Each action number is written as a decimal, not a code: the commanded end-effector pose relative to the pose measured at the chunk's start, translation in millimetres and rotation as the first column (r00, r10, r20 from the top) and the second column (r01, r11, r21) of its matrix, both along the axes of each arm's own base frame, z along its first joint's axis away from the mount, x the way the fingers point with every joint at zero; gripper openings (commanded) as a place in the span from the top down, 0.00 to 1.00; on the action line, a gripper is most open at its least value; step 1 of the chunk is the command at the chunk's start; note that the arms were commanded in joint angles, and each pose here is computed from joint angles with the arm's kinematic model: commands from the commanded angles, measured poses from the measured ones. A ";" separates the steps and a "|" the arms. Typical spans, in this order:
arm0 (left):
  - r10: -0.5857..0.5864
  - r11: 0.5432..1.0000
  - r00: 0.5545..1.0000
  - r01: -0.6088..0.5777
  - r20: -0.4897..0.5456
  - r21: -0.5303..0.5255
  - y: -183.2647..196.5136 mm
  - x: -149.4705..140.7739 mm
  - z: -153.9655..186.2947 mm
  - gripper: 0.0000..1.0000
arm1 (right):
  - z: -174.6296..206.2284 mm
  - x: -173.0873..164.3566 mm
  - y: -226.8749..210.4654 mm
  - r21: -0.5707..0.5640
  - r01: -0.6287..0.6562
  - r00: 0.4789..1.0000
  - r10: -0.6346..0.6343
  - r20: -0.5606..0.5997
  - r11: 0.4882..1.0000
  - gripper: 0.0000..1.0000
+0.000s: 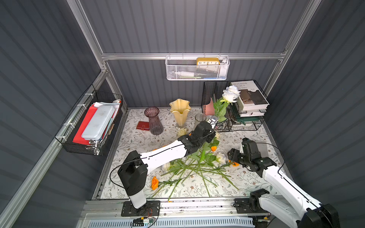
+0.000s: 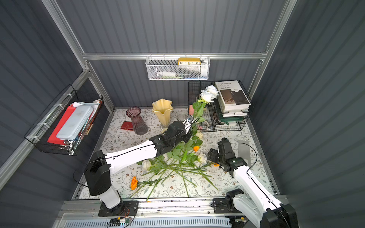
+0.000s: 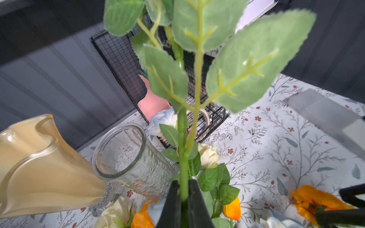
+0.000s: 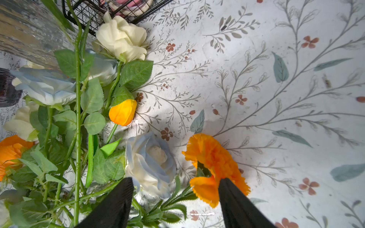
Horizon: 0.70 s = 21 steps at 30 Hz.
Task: Arrange the flowers in different vases according to their colors
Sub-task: Pick up the flower at the center of the board.
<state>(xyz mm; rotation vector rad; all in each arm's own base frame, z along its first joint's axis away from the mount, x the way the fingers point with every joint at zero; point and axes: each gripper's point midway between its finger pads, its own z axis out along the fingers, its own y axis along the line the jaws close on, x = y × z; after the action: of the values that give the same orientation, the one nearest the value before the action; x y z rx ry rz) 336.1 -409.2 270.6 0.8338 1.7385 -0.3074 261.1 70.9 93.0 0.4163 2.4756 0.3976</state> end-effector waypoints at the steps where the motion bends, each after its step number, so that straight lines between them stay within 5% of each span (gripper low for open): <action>1: -0.100 0.986 0.991 0.110 0.087 -0.124 -1.8 -18.3 59.2 0.99 | -3.4 1.6 1.8 0.005 -0.008 1.000 0.008 -0.011 1.000 0.27; 6: -0.205 0.961 0.975 0.218 0.092 -0.172 -9.4 -36.3 71.8 0.98 | 3.7 1.5 16.1 0.065 -0.066 0.998 0.066 -0.005 0.996 0.25; 13: -0.281 0.889 0.941 0.330 0.191 -0.317 3.3 -58.2 137.8 0.97 | 27.3 9.5 27.5 0.123 -0.120 0.985 0.102 0.142 0.985 0.24; 21: -0.118 0.867 0.908 0.291 0.401 -0.404 64.6 -27.1 223.0 0.97 | 15.8 13.1 26.4 0.117 -0.106 0.988 0.092 0.125 0.987 0.25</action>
<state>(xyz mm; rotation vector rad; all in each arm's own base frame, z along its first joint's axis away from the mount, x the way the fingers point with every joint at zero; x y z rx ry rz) 304.0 -374.4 431.8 0.7581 1.3302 -0.6380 270.4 96.4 110.5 0.3133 2.3734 0.5968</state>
